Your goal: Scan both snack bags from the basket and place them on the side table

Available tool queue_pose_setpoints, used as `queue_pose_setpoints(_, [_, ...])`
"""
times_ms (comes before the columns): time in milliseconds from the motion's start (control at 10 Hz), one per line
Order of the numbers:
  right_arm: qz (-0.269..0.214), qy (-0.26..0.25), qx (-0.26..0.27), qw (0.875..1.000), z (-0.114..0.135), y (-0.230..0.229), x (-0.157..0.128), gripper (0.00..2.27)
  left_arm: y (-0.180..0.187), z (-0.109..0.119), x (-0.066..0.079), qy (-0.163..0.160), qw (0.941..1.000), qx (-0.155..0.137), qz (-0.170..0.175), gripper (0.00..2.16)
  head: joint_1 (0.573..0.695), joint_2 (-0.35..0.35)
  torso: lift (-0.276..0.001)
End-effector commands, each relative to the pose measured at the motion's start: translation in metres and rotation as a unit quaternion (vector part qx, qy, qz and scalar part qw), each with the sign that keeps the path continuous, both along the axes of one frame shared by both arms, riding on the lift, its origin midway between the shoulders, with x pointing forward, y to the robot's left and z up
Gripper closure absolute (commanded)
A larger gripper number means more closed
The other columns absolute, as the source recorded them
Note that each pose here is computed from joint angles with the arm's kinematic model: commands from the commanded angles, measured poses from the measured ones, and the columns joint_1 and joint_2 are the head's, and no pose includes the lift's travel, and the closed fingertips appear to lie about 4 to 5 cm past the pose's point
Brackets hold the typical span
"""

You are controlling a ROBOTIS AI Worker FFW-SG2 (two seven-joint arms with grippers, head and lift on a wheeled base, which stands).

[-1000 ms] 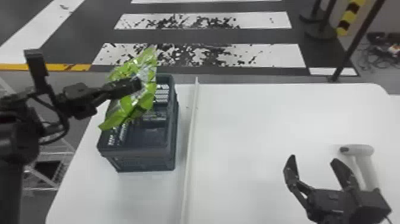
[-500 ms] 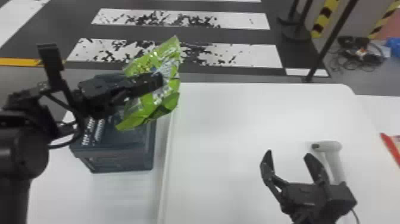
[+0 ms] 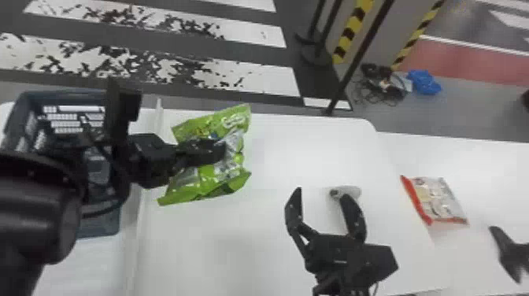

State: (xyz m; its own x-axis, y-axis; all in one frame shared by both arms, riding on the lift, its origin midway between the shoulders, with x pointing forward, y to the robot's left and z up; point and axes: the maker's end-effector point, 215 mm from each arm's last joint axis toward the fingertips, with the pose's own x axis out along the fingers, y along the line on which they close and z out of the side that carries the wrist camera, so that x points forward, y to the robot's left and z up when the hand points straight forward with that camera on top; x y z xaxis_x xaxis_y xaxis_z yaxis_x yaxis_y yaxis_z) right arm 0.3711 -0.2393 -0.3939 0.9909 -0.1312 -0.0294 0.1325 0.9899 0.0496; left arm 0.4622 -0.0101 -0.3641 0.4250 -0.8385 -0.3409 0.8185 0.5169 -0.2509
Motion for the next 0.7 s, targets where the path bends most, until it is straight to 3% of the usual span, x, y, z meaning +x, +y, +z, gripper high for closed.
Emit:
queue_pose_setpoints(0, [-0.008,-0.008,-0.001,1.000,0.005,-0.006,-0.002,0.07,-0.042,-0.035,-0.018,0.024,0.9992,0.019,-0.026,2.14,0.695,-0.323,-0.074])
queue_pose_setpoints(200, [-0.015,-0.017,-0.001,1.000,0.011,-0.010,-0.002,0.07,-0.083,-0.078,-0.036,0.033,0.9972,0.048,-0.048,2.14,0.695,-0.350,-0.074])
queue_pose_setpoints(300, [-0.017,-0.016,-0.001,1.000,0.010,-0.012,-0.003,0.07,-0.098,-0.093,-0.045,0.016,0.9959,0.062,-0.063,2.13,0.695,-0.350,-0.074])
queue_pose_setpoints(400, [-0.019,-0.016,0.002,1.000,0.010,-0.014,-0.003,0.07,-0.101,-0.106,-0.046,0.007,0.9952,0.077,-0.061,1.93,0.695,-0.350,-0.074])
queue_pose_setpoints(500, [-0.020,-0.014,0.001,1.000,0.009,-0.015,-0.003,0.07,-0.104,-0.110,-0.046,-0.003,0.9954,0.075,-0.060,1.30,0.695,-0.350,-0.074])
queue_pose_setpoints(600, [-0.020,-0.014,0.002,1.000,0.009,-0.015,-0.003,0.07,-0.102,-0.112,-0.043,-0.005,0.9956,0.078,-0.052,0.08,0.695,-0.350,-0.074])
